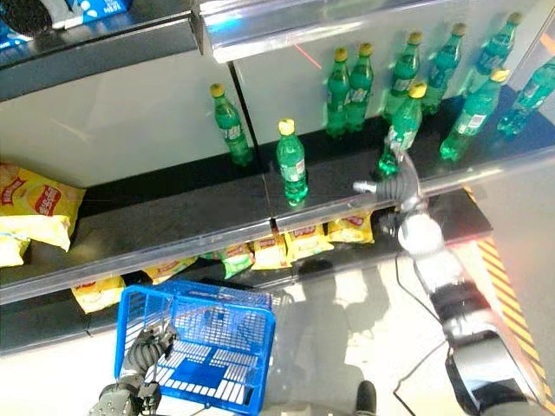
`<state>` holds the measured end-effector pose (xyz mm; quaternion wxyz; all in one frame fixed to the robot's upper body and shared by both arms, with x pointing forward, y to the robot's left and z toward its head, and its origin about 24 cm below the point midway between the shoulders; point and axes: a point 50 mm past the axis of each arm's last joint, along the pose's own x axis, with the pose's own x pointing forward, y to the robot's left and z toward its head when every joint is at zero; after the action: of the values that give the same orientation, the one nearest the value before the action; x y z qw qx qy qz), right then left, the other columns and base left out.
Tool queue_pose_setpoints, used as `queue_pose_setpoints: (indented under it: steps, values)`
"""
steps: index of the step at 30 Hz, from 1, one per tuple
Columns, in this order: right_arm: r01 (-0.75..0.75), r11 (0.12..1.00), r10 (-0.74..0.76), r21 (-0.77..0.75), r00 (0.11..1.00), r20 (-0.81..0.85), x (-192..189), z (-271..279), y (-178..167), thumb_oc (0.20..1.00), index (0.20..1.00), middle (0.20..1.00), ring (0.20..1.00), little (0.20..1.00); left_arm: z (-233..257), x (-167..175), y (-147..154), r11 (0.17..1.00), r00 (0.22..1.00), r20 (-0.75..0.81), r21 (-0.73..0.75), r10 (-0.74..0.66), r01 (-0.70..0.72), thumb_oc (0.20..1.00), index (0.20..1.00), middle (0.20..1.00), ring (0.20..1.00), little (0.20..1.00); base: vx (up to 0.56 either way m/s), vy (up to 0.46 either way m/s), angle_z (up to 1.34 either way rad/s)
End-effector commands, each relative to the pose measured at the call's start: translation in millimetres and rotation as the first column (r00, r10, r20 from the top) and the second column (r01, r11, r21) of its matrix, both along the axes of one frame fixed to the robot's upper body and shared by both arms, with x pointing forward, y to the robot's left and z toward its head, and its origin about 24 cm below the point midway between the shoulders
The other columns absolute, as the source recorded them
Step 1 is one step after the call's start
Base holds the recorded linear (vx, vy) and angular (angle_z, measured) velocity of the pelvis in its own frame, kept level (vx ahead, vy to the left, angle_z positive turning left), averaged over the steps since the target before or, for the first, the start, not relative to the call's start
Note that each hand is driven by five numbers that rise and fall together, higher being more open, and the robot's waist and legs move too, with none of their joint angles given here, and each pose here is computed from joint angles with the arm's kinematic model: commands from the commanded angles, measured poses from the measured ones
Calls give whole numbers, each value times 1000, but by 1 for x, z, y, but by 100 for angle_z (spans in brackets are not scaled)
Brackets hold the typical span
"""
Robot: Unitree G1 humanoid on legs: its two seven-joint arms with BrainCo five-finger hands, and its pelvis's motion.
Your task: Pick up the snacks into the basket
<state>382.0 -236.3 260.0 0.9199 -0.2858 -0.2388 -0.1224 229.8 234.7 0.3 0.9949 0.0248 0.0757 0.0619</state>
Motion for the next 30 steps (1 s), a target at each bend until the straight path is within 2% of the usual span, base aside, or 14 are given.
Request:
queue_pose_setpoints:
  steps: [1,13,30]
  values:
    - [-32,999,33,-15,998,49,2,22,8,1000,1000,1000,1000,1000,52,13,4,998,966,251,17,-57,54,200,200,200,200,200,-17,-2,-11]
    - [-56,998,57,-15,996,67,6,37,25,1000,1000,1000,1000,1000,58,15,4,999,963,266,18,-53,50,200,200,200,200,200,-4,-6,3]
    - [-25,1000,27,-15,995,99,7,47,23,1000,1000,1000,1000,1000,55,18,-8,998,963,262,11,-68,68,200,200,200,200,200,-10,-28,12]
